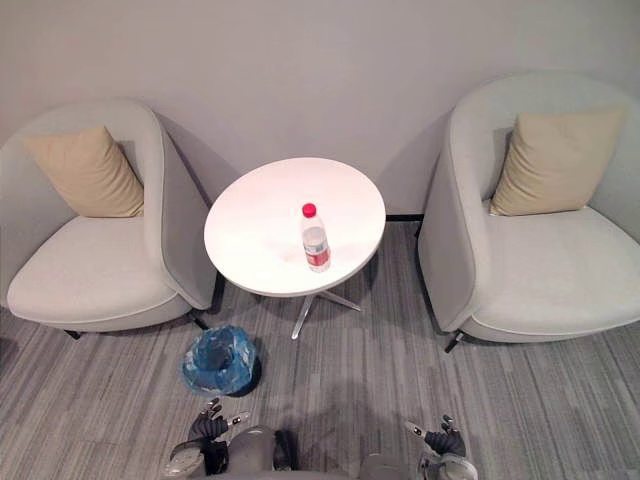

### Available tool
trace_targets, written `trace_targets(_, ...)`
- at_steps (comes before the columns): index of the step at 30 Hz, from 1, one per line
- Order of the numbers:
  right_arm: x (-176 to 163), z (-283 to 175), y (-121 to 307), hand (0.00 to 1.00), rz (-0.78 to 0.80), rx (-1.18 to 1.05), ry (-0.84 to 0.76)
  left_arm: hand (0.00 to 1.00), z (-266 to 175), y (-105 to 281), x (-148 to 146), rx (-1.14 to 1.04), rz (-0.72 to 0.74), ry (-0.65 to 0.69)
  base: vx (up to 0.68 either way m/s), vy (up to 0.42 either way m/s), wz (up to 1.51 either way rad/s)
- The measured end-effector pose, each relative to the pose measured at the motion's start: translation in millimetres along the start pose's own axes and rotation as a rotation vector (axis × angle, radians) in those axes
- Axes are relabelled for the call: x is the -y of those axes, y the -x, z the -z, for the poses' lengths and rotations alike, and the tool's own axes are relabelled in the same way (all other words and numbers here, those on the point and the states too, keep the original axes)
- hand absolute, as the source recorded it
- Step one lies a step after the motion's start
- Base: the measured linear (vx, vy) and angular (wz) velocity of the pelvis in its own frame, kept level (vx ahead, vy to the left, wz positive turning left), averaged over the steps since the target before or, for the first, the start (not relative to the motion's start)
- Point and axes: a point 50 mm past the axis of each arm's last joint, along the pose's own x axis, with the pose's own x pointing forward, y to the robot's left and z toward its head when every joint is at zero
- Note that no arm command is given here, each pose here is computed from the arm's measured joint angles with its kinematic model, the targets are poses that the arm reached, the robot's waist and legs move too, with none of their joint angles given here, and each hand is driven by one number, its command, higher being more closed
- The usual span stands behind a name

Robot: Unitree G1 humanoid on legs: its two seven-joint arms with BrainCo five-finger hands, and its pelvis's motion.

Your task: Gather rubbish on tea table into small bin, then transfer packed bag to large trash can.

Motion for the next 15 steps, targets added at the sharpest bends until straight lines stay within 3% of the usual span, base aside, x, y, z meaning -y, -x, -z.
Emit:
trace_targets(10,-20,-15,-5,0.0,-0.062,0.033,0.051,0.0,-3,-2,-8,0.003,0.007,-0.079,0.23,0.111,-0.02)
trace_targets(15,-14,-6,-3,0.0,-0.048,0.007,0.07,0.0,-3,-2,-7,0.004,0.013,-0.093,0.29,-0.063,0.51)
